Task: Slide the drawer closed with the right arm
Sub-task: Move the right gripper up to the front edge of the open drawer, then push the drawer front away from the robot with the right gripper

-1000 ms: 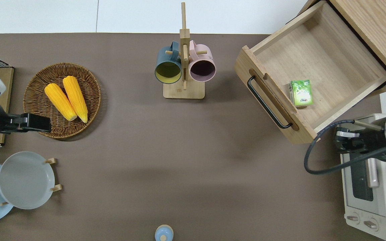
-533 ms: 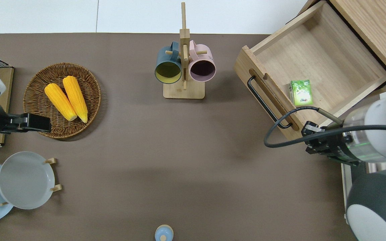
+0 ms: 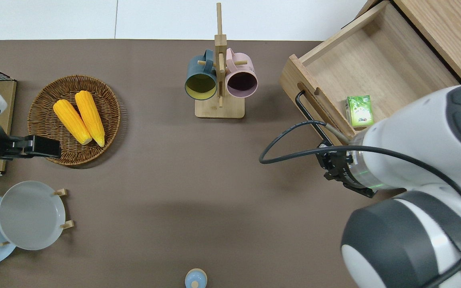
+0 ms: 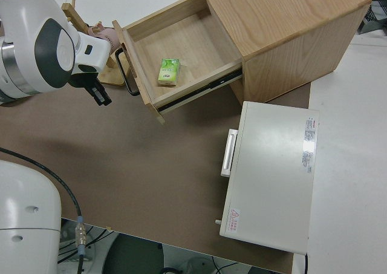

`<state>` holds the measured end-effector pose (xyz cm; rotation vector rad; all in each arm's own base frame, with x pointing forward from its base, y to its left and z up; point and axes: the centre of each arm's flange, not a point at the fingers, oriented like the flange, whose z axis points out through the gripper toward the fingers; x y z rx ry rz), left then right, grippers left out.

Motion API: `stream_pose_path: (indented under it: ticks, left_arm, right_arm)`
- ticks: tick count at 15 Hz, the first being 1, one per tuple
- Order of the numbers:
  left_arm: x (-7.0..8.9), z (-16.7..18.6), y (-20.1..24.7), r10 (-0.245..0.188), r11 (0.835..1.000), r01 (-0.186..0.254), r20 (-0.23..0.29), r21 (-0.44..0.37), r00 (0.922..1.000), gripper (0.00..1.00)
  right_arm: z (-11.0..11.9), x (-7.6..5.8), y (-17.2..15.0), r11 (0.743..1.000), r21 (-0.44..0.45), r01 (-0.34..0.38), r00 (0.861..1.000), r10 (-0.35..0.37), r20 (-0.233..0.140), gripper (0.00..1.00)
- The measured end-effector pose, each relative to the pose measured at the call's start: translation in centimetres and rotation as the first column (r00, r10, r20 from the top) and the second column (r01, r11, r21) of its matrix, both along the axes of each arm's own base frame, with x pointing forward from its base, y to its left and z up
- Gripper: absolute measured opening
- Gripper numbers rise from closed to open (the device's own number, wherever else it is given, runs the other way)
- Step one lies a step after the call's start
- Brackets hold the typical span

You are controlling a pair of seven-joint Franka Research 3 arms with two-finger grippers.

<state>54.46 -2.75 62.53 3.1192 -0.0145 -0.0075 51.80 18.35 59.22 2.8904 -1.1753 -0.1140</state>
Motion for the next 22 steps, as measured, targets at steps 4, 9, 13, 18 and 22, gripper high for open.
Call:
stream_pose_path:
  ticks: [4,9,13,18,22]
  left_arm:
    - [0.0,0.0,0.0,0.000,1.000,0.000,0.000,0.000,1.0000,0.99]
    - [0.0,0.0,0.0,0.000,1.000,0.000,0.000,0.000,1.0000,0.99]
    - [0.0,0.0,0.0,0.000,1.000,0.000,0.000,0.000,1.0000,0.99]
    - [0.0,0.0,0.0,0.000,1.000,0.000,0.000,0.000,1.0000,1.00]
    - [0.0,0.0,0.0,0.000,1.000,0.000,0.000,0.000,1.0000,1.00]
  right_arm:
    - [-1.8,0.1,2.6,1.000,-0.004,0.009,1.000,-0.009,-0.005,0.01]
    - [-4.4,1.2,3.7,0.999,-0.003,0.034,0.999,-0.034,0.001,0.01]
    - [-7.8,3.1,4.2,0.999,-0.005,0.054,0.999,-0.054,0.007,0.01]
    - [-10.7,4.7,4.0,0.997,-0.019,0.079,0.997,-0.079,-0.001,0.01]
    - [-11.1,5.6,3.5,0.996,-0.012,0.094,0.995,-0.094,0.025,0.01]
